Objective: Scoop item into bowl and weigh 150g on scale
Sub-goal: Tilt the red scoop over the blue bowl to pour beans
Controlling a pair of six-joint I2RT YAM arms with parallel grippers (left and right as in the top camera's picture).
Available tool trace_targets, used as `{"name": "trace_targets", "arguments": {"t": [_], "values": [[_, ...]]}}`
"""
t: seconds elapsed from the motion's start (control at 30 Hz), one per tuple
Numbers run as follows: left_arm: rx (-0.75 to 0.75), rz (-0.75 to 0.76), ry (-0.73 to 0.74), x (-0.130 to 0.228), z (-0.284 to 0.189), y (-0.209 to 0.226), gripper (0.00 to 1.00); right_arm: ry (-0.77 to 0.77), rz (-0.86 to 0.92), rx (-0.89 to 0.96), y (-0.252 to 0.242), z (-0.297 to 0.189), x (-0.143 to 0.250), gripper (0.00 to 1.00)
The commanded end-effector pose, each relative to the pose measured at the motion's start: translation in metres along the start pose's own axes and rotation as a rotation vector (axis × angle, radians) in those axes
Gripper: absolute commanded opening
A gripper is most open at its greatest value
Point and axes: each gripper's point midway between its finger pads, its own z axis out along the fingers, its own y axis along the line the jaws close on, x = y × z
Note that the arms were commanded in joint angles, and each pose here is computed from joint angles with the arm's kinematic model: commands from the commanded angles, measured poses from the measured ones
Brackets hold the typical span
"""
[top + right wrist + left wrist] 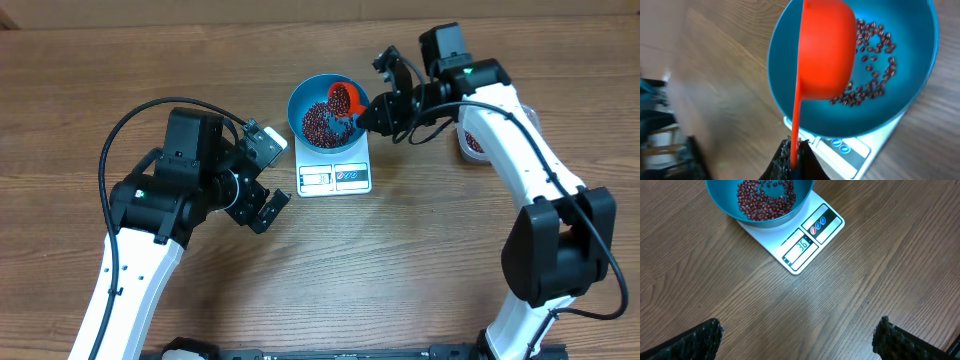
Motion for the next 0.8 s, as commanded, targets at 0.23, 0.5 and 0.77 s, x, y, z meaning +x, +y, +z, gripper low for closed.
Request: {"name": "trace_targets", "arguments": {"t": [0.23, 0.5, 0.77], "values": [[-0.012, 0.003, -0.021, -0.008, -0.006, 0.003, 1.00, 0.012, -0.151, 0.233, -0.008, 0.011, -0.009, 0.04], [-0.012, 0.003, -0.021, -0.008, -0.006, 0.003, 1.00, 0.007, -0.197, 0.329, -0.006, 0.011, -0.013, 0.04], [-0.012, 0.003, -0.021, -0.008, -0.006, 0.003, 1.00, -0.008, -0.249, 0.444, 0.000, 0.002, -0.017, 0.04]]}}
